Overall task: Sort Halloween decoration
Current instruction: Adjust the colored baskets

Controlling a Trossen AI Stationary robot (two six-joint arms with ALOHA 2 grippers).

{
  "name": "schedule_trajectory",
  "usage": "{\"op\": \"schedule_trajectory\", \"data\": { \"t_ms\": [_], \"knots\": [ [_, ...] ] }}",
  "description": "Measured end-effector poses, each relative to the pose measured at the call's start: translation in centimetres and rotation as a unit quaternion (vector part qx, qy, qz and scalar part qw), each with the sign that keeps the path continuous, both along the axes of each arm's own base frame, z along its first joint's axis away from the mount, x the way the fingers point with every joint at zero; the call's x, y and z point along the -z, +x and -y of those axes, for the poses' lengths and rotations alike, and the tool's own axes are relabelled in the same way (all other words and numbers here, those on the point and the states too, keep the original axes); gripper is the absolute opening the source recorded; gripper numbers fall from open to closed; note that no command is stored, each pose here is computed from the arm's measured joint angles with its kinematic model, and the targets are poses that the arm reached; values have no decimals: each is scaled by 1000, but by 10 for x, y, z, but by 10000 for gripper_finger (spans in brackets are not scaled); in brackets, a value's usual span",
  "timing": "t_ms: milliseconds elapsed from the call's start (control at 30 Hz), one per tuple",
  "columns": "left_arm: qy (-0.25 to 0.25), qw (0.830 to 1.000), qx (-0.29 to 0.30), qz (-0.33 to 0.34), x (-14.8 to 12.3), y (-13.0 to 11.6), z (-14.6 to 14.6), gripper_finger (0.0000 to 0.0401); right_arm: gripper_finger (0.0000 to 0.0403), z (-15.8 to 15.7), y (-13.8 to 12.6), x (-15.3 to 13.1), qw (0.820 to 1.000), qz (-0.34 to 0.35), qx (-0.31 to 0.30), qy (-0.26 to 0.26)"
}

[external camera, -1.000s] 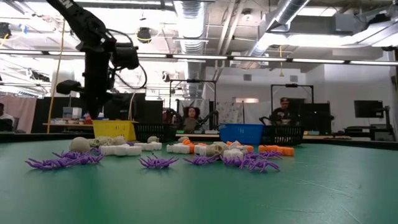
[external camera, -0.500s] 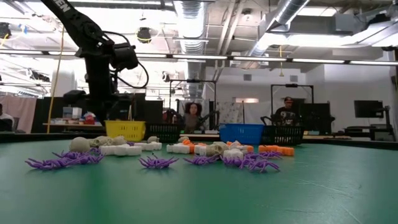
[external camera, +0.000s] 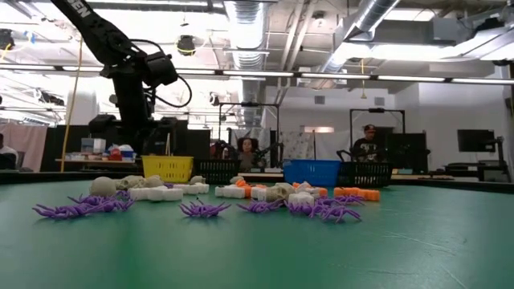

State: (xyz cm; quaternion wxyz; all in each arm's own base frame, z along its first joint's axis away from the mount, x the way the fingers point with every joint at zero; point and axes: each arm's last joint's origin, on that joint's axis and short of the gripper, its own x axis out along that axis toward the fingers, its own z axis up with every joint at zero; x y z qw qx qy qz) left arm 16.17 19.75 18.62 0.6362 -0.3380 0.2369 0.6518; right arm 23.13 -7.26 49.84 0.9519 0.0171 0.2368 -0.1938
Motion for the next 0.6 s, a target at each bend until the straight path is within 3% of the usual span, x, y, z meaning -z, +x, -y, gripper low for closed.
{"op": "schedule_trajectory", "data": {
  "t_ms": [133, 400, 600],
  "knots": [
    [9, 999, -4, 36, -3, -2, -8, 0, 21, -1, -1, 2, 1000, -10, -2, 3],
    [-6, 998, -36, 41, -1, -15, -14, 0, 21, -1, -2, 4, 1000, -23, -2, 6],
    [3, 994, -50, 98, -5, -20, -25, 0, 21, -1, -2, 4, 1000, -27, -8, -3]
  ]
}}
